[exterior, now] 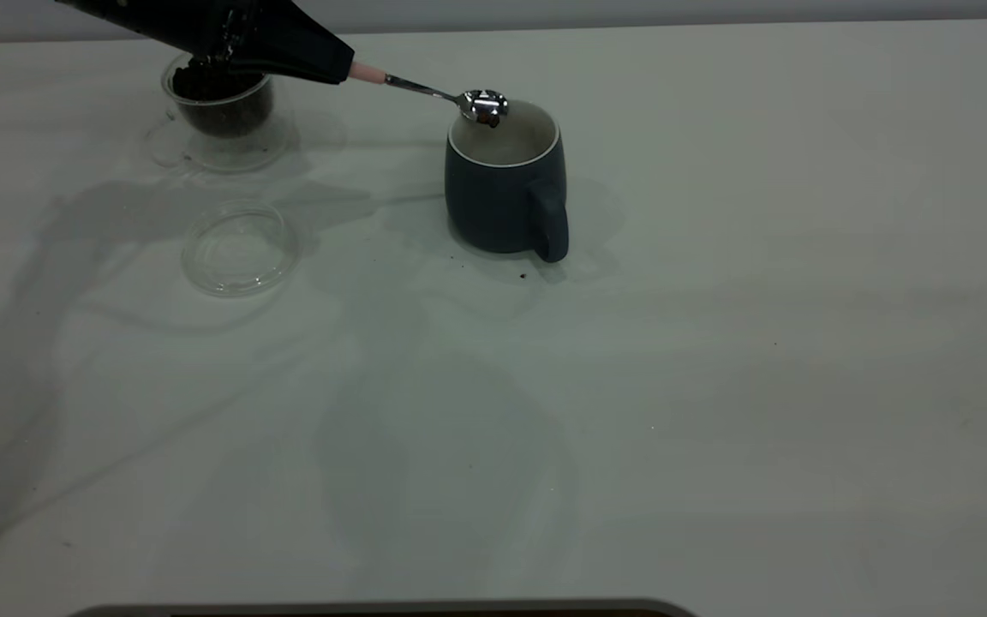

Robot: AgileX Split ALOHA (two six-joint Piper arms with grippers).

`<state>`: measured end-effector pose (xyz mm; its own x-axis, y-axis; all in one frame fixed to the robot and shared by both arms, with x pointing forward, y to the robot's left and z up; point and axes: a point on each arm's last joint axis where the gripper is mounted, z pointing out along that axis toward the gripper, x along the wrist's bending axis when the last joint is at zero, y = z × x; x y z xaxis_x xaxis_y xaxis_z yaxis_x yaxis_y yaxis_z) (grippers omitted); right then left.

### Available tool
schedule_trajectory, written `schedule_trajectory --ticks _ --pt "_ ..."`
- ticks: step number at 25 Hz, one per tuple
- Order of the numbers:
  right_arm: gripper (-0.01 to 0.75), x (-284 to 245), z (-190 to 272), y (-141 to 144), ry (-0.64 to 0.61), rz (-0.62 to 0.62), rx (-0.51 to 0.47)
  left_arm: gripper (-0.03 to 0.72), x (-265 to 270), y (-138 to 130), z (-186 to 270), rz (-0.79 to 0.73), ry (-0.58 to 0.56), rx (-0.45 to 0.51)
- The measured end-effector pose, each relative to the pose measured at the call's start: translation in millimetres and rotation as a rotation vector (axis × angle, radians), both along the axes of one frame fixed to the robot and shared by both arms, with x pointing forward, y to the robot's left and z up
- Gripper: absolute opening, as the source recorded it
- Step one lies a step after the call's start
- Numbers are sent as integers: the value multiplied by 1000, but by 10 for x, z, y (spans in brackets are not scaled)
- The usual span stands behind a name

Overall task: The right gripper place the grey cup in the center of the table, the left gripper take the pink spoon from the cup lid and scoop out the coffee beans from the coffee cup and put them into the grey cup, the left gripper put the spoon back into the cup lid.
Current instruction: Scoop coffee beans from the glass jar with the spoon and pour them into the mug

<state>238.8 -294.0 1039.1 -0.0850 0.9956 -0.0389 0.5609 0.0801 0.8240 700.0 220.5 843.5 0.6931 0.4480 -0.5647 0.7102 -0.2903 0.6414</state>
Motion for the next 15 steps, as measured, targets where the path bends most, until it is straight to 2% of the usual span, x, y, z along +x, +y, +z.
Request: schedule_trajectory --ticks 8,15 --pt "587 0 0 0 0 0 0 125 7 -13 22 -20 -47 -22" --pt "587 0 0 0 0 -1 1 125 -80 10 110 -45 103 -139"
